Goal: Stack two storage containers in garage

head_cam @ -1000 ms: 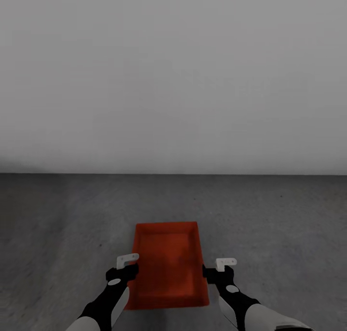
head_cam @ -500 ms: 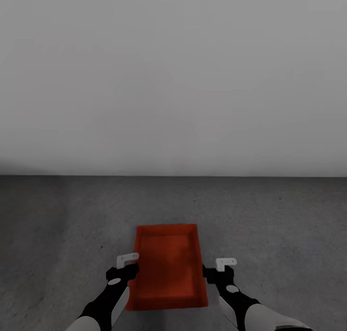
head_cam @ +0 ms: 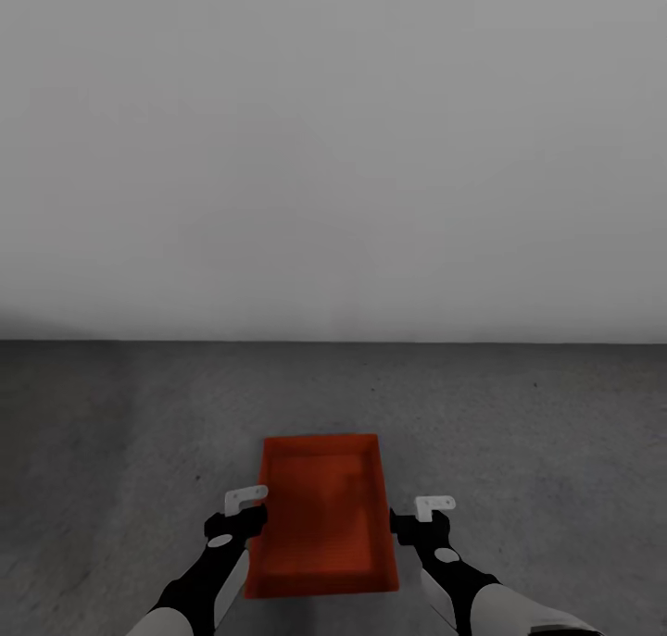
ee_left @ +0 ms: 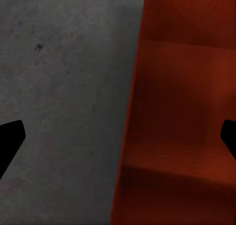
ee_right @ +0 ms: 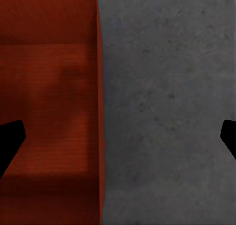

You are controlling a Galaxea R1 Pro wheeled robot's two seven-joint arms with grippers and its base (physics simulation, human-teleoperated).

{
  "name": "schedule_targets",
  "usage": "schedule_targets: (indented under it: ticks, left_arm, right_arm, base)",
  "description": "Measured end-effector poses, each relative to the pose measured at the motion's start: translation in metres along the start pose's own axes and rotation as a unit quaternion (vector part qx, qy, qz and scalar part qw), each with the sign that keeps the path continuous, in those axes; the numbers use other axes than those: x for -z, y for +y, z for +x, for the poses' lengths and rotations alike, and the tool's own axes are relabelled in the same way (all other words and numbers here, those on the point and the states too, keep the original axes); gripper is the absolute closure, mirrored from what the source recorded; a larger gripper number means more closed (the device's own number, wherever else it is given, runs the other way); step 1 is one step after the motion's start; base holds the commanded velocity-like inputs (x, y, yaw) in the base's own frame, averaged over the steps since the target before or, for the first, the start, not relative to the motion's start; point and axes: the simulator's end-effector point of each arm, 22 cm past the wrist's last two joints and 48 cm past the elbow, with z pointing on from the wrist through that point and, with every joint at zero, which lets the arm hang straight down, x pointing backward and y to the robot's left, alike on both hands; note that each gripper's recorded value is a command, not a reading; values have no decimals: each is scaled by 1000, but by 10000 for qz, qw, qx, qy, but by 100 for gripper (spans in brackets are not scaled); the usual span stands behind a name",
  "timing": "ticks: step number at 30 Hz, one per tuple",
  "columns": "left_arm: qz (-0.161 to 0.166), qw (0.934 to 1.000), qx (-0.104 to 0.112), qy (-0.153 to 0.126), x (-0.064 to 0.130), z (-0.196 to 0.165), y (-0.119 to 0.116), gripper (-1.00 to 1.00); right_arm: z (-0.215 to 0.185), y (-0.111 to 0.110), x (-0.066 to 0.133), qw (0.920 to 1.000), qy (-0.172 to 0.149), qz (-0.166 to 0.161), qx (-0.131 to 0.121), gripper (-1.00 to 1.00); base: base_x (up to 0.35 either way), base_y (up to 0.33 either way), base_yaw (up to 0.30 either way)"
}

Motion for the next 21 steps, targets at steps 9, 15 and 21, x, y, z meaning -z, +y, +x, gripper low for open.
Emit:
schedule_targets:
  ticks: [9, 15, 21]
  left_arm:
    - [6, 10000, 1, -3, 13, -10, 1, -100]
    - [8, 10000, 2, -2, 22, -16, 2, -100]
    - [38, 10000, 0, -2, 31, -21, 1, -100]
  right_arm:
    - [-10, 0, 13, 10000, 2, 0, -1, -100]
    - [-16, -1, 21, 10000, 3, 1, -5, -100]
    - [-23, -1, 29, 10000, 6, 1, -5, -100]
  base:
    - [0, 0, 0]
    - [0, 0, 0]
    - [0, 0, 0]
